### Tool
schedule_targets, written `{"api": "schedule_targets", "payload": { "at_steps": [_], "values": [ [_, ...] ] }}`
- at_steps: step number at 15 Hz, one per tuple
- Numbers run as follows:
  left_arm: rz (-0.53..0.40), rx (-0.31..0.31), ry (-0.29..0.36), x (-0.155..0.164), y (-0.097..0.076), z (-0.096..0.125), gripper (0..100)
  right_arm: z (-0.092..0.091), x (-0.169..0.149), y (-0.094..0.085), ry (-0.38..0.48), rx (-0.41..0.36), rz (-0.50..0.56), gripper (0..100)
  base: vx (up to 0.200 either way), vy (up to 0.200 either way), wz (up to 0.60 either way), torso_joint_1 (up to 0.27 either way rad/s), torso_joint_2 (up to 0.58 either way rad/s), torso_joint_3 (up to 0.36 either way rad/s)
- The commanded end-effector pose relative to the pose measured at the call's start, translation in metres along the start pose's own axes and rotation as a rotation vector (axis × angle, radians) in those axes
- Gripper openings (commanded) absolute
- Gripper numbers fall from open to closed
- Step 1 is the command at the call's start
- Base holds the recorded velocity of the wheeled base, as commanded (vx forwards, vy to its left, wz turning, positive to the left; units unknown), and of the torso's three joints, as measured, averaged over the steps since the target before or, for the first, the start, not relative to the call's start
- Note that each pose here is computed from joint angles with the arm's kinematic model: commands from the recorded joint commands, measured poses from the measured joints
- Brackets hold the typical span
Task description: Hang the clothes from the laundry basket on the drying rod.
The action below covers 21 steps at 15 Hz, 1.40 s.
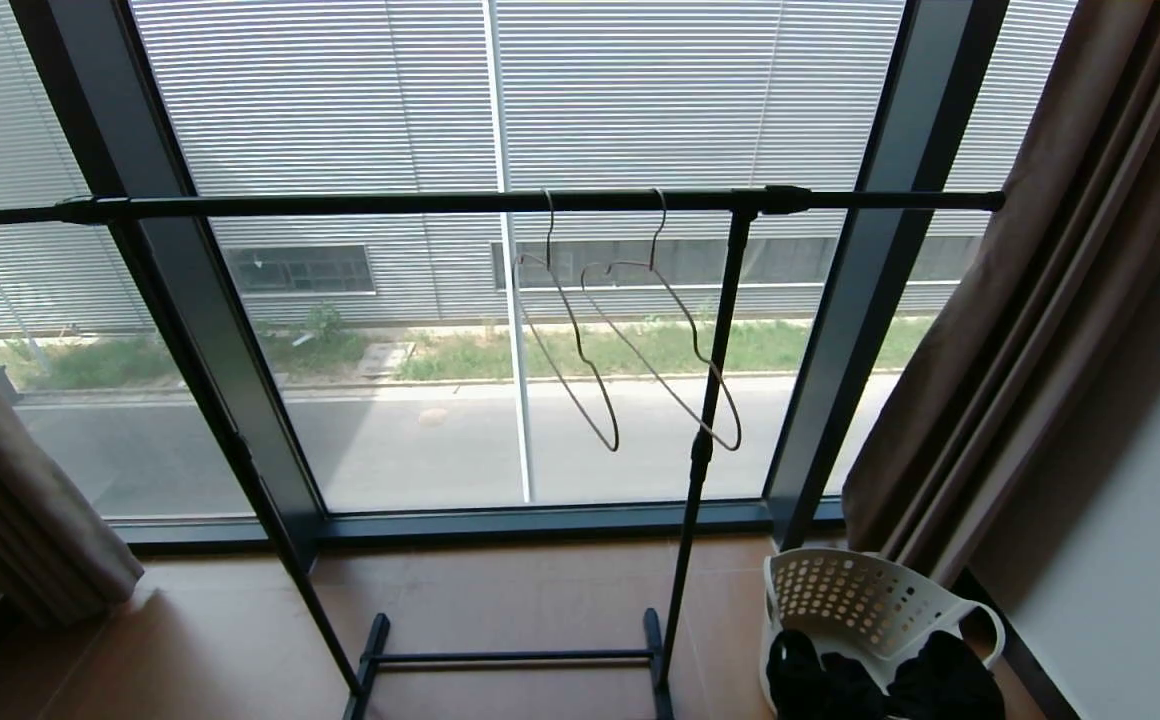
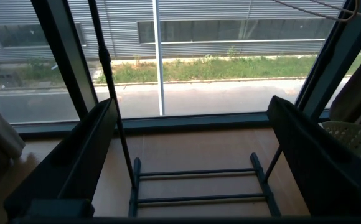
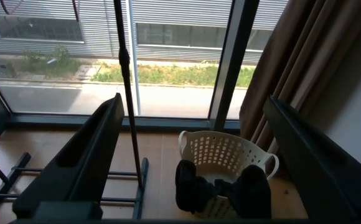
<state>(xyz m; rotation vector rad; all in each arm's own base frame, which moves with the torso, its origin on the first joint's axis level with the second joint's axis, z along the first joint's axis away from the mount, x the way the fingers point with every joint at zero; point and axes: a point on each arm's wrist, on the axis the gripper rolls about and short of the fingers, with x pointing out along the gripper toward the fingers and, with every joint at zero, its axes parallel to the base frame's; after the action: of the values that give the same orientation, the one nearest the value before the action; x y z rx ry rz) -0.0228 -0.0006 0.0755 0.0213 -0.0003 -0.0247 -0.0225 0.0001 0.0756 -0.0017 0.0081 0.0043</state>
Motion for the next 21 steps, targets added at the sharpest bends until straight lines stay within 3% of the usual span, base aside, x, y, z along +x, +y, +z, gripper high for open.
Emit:
{"api": "schedule_targets", "payload": {
  "at_steps": [1,11,21],
  "values": [
    [0.0,0.0,0.002,0.0001,0.0,0.0,100,-0.0001,0.0,0.0,0.0,0.0,0.002,100,0.0,0.0,0.0,-0.149,0.41,0.251],
    [-0.006,0.002,0.003,0.0002,0.0,0.0001,100,-0.0001,0.0,0.0,0.0,0.0,0.002,100,0.0,0.0,0.0,-0.186,0.53,0.338],
    [-0.006,0.003,0.003,0.0002,0.0,0.0001,100,-0.0001,0.0,0.0,0.0,0.002,0.0,100,0.0,0.0,0.0,-0.114,0.48,0.366]
  ]
}}
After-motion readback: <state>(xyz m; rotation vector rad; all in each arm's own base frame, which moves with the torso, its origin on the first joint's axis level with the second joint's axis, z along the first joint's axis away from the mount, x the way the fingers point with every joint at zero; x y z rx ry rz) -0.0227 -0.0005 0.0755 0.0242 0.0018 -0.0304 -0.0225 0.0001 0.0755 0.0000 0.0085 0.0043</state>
